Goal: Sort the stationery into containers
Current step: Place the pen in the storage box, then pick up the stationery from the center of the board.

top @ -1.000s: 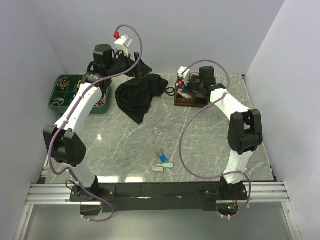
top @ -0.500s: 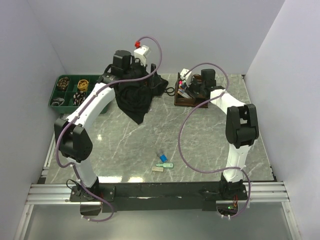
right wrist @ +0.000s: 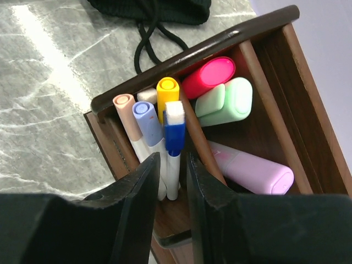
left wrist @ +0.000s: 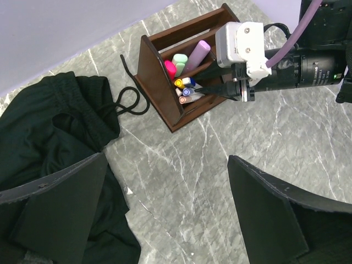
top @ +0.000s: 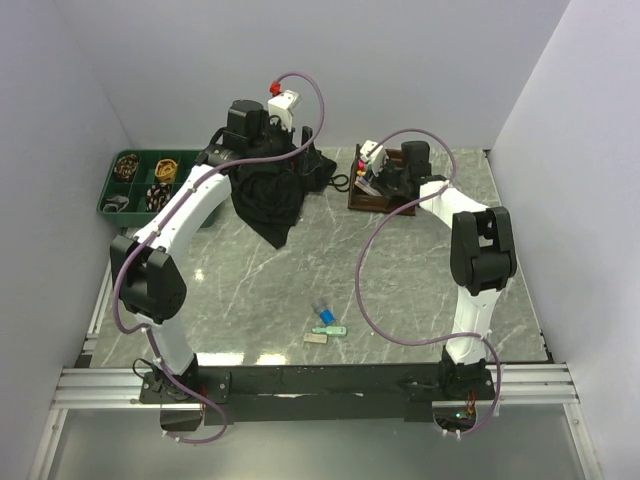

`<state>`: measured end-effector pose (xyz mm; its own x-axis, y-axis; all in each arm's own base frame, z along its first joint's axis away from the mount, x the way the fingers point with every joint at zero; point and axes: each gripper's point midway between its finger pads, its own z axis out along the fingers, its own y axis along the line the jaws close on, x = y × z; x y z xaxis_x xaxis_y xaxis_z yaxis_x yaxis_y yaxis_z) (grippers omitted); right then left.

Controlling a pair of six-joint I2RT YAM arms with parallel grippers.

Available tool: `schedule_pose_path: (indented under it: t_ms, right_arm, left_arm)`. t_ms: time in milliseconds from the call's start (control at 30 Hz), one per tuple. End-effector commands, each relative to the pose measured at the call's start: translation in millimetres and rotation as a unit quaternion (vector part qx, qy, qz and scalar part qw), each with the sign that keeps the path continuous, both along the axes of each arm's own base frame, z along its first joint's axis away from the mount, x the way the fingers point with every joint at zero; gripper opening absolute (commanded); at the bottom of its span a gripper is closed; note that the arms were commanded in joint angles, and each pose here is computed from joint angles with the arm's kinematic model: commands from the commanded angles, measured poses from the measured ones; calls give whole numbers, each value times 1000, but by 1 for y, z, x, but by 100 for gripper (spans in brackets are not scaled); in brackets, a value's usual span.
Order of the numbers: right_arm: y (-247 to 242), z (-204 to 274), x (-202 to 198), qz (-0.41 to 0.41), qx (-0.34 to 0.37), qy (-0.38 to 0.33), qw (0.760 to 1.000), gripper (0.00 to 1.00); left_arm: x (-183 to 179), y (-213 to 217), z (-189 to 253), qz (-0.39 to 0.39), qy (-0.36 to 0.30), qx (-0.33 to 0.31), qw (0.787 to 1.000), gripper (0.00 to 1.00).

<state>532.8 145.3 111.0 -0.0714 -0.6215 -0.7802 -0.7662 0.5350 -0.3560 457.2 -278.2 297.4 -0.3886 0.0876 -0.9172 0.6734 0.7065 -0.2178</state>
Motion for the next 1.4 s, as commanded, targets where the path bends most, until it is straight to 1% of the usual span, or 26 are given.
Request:
schedule_pose_path:
  t_ms: [0, 167, 233, 267, 400, 433, 467, 500, 533, 567, 600, 633, 667, 700, 733, 800, 867, 933, 967, 1000, 1033, 1133, 1167, 1233, 1333, 1367]
  right_arm:
    - [-7, 25, 10, -17, -2, -46, 999, 35]
    - [-8, 33, 7, -23, 1, -47, 999, 36]
    - [-11, 45, 4, -30, 3, -53, 998, 36]
    - [-11, 45, -1, -29, 3, -45, 999, 36]
    - [-12, 85, -27, -30, 18, -57, 998, 39]
    - [-9, 88, -39, -25, 31, -40, 998, 39]
    - [-8, 104, -50, -23, 42, -43, 998, 40]
    - [-6, 109, -59, -19, 52, -35, 998, 41]
    - [-4, 109, -73, -24, 69, -7, 997, 42]
    - [-1, 123, -87, -16, 84, -5, 996, 42]
    - [0, 126, -96, -17, 94, 6, 995, 43]
    - [2, 122, -112, -22, 108, 44, 993, 44]
    - [5, 131, -127, -11, 123, 55, 991, 45]
    - [6, 124, -144, -10, 125, 91, 988, 45]
    - [9, 124, -156, -5, 131, 107, 986, 46]
    - [10, 124, -183, 6, 140, 129, 982, 47]
    - [8, 120, -206, 6, 141, 137, 980, 47]
    - [6, 108, -225, -3, 134, 159, 978, 47]
    - [4, 113, -233, -10, 137, 155, 978, 47]
    - [2, 109, -241, -23, 137, 168, 976, 48]
    - [1, 103, -249, -34, 144, 188, 971, 48]
    - [1, 97, -274, -39, 151, 214, 964, 48]
    - [0, 101, -282, -38, 153, 207, 966, 48]
    - [-1, 92, -292, -44, 153, 214, 964, 48]
    - [-3, 97, -304, -49, 167, 198, 965, 48]
    - [-3, 106, -310, -44, 177, 182, 966, 47]
  left_arm:
    - [1, -1, 29, -1, -31, -17, 999, 98]
    - [-1, -1, 30, -3, -28, -22, 999, 98]
    - [-3, -1, 34, -6, -30, -27, 999, 98]
    - [-4, 0, 36, -7, -32, -28, 999, 98]
    - [-13, 10, 43, -6, -49, -8, 999, 98]
    - [-14, 14, 39, 4, -47, 3, 999, 98]
    - [-18, 20, 22, 11, -29, 17, 999, 98]
    - [-28, 26, 20, 17, -20, 22, 999, 98]
    - [-34, 31, 14, 21, -13, 27, 999, 98]
    - [-45, 34, -11, 18, 15, 38, 999, 97]
    - [-59, 39, -6, 17, 13, 34, 999, 97]
    - [-67, 41, -13, 16, 25, 36, 999, 98]
    - [-84, 45, -28, 8, 39, 44, 998, 98]
    - [-95, 44, -35, -2, 44, 51, 998, 97]
    - [-106, 46, -44, -9, 52, 62, 997, 97]
    - [-135, 47, -69, -48, 53, 94, 993, 97]
    - [-162, 46, -86, -88, 74, 100, 988, 96]
    - [-180, 42, -93, -131, 69, 105, 983, 96]
    - [-192, 42, -100, -154, 73, 104, 980, 96]
    - [-206, 35, -101, -207, 53, 103, 971, 95]
    - [-213, 32, -104, -228, 42, 108, 967, 95]
    - [-233, 25, -119, -297, -2, 143, 944, 95]
    - [-235, 24, -124, -318, -22, 159, 934, 95]
    - [-244, 19, -133, -351, -36, 186, 917, 94]
    - [-250, 10, -144, -402, -82, 214, 886, 92]
    - [-251, 9, -153, -422, -97, 225, 873, 91]
